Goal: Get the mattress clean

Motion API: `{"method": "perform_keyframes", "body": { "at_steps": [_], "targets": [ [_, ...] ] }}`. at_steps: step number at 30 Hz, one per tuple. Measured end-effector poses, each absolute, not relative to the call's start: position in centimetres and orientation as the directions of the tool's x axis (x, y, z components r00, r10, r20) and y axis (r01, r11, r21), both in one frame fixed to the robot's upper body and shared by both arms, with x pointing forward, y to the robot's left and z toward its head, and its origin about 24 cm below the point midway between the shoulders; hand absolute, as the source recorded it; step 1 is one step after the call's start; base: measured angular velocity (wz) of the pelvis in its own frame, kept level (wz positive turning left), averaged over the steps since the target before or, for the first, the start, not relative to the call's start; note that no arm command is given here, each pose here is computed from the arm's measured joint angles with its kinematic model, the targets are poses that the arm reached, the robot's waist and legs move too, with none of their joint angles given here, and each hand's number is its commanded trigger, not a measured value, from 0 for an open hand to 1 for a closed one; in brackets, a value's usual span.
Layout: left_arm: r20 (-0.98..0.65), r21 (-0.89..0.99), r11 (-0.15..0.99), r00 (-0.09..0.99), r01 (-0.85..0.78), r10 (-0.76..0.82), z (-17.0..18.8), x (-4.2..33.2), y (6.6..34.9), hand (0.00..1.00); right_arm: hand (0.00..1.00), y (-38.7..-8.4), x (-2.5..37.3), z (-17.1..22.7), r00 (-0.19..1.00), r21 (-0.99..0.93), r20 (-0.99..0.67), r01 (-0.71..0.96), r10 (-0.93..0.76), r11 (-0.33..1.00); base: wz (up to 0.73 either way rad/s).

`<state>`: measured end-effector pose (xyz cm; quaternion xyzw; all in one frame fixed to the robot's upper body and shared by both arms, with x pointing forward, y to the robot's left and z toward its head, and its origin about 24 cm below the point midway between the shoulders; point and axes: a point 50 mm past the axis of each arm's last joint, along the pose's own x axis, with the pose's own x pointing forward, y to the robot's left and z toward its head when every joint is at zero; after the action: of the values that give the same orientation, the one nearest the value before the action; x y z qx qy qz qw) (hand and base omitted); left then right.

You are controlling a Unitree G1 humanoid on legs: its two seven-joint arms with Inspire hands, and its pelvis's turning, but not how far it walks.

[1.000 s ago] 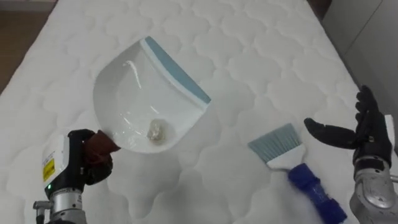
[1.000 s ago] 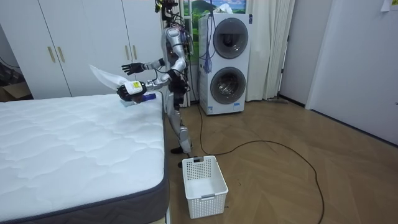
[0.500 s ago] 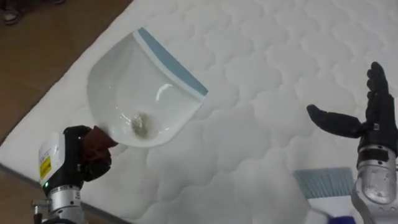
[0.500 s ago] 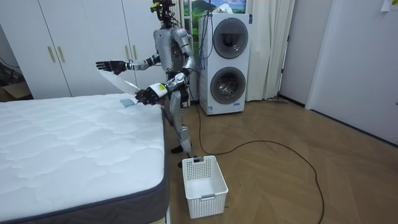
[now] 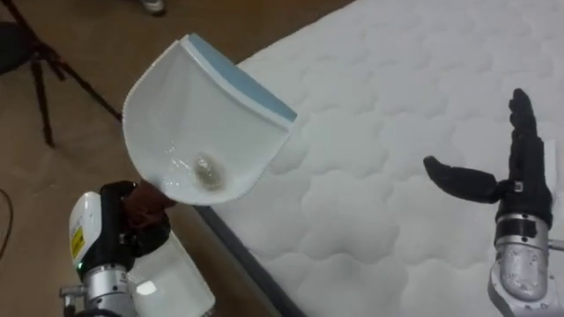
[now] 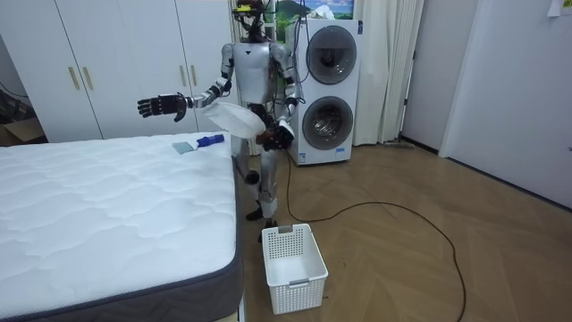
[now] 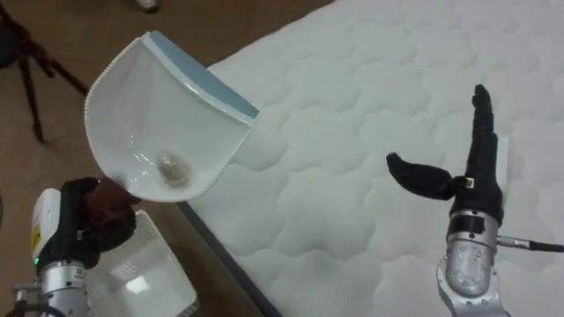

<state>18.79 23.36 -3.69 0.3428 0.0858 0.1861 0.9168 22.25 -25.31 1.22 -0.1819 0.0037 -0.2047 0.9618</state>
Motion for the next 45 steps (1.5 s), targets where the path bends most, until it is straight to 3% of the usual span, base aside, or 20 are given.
{"method": "perform_keyframes", "body": {
  "at_steps": [4,8,11,14,23,34,45],
  "targets": [
    [-0.029,0.664,0.684,0.904,-0.302,0.427,-3.8,18.5,23.9,1.0,0.0,-24.3,22.6,0.5,0.924,-0.355,0.047,0.372,-0.381,0.858,0.16],
    [-0.06,0.681,0.668,0.887,-0.299,0.458,-4.5,18.2,25.3,1.0,0.0,-23.6,22.9,1.0,0.915,-0.386,0.1,0.397,-0.39,0.833,1.47],
    [-0.171,0.688,0.71,0.916,-0.153,0.363,-6.2,18.2,23.5,1.0,0.0,-24.2,22.6,1.1,0.876,-0.386,0.121,0.476,-0.468,0.791,0.56],
    [-0.159,0.691,0.715,0.944,-0.102,0.288,-5.9,18.6,22.0,1.0,0.0,-24.6,21.6,0.4,0.874,-0.41,0.096,0.472,-0.477,0.78,1.14],
    [-0.142,0.716,0.693,0.953,-0.088,0.268,-5.3,19.3,23.1,1.0,0.0,-24.8,19.9,-2.0,0.896,-0.412,-0.042,0.387,-0.441,0.825,0.84],
    [-0.156,0.718,0.694,0.963,-0.044,0.222,-4.9,20.7,23.2,1.0,0.0,-24.3,19.6,-3.5,0.91,-0.423,-0.122,0.313,-0.396,0.85,0.08],
    [-0.233,0.809,0.582,0.953,0.08,0.192,-3.8,23.0,27.5,1.0,0.0,-25.0,20.6,-4.3,0.915,-0.474,-0.168,0.251,-0.367,0.844,0.14]
  ]
}}
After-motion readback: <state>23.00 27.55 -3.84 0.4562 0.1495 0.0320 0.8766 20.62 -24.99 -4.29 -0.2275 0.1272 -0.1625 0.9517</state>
